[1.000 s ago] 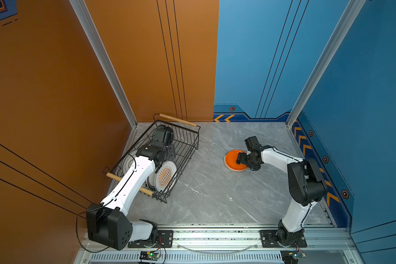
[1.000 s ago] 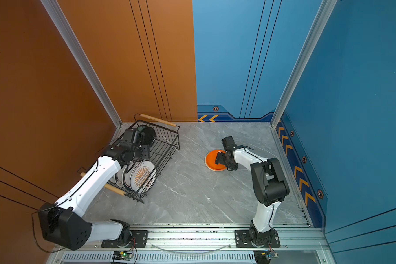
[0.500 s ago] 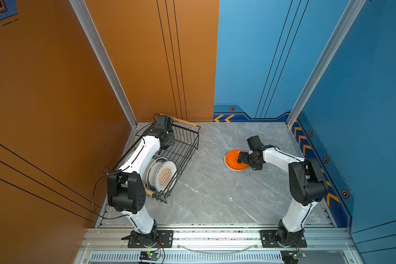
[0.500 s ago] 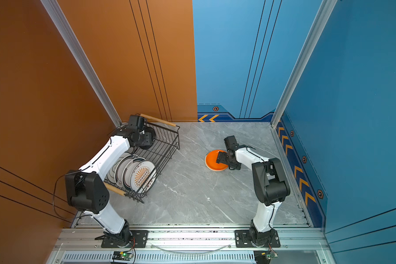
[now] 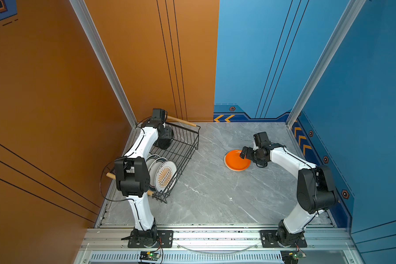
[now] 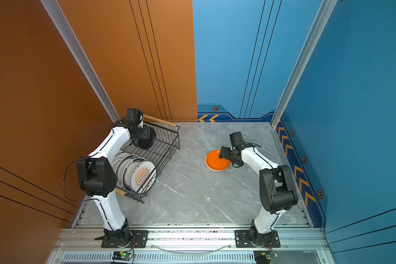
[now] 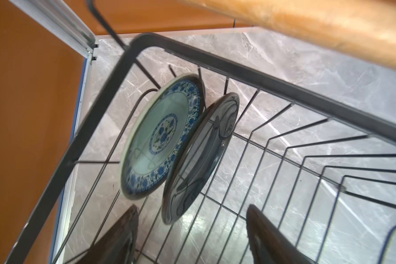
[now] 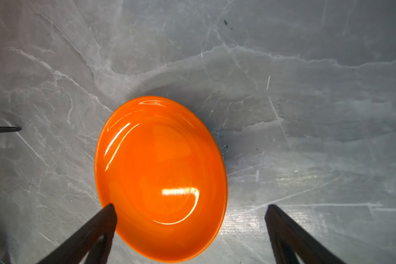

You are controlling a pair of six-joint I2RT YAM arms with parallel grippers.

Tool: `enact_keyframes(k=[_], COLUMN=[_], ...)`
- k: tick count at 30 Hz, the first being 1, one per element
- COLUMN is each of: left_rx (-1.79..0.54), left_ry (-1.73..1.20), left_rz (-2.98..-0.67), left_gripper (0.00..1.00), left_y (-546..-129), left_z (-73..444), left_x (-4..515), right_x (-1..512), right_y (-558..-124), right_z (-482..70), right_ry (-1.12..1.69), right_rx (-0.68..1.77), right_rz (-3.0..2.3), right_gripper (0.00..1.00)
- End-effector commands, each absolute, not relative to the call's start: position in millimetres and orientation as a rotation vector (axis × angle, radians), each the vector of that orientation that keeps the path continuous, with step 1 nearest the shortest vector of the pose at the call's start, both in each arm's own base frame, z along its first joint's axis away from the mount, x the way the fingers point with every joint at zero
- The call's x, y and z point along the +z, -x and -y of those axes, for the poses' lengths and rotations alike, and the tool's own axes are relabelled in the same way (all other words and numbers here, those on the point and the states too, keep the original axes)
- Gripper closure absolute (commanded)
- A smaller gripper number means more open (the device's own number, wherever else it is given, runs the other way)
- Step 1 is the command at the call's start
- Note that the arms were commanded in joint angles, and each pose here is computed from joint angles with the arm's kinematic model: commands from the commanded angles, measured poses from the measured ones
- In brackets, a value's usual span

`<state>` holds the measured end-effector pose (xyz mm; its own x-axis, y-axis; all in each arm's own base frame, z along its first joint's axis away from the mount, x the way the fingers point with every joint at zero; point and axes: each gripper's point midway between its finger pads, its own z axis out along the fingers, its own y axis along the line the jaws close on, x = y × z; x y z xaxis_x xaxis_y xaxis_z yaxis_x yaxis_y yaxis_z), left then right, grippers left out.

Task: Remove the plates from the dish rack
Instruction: 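Release the orange plate with the right gripper while the left reaches into the rack, then grasp the dark grey plate's rim in the rack with the left gripper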

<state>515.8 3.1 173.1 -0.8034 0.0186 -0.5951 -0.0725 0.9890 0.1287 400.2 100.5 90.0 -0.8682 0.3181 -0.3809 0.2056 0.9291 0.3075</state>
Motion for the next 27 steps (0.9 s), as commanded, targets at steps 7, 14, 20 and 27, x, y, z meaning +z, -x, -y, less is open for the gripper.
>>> enact_keyframes(k=[7, 14, 20, 27], left_rx=[0.184, 0.176, 0.196, 0.171], left_ry=[-0.05, -0.038, -0.054, -0.069], left_rz=[-2.542, -2.565, -2.579, -2.587], left_gripper=[0.22, 0.25, 0.33, 0.49], left_y=[-534, -539, -542, -545], left_z=[-7, -16, -19, -19], left_x=[148, 135, 126, 120], right_x=[103, 102, 101, 101], right_y=[-385, -385, -386, -386], right_z=[-94, -95, -97, -97], right_ry=[-0.348, -0.346, -0.337, -0.321], right_rx=[0.4, 0.412, 0.426, 0.424], right_rz=[-2.644, -2.644, -2.646, -2.647], right_gripper=[0.0, 0.0, 0.0, 0.0])
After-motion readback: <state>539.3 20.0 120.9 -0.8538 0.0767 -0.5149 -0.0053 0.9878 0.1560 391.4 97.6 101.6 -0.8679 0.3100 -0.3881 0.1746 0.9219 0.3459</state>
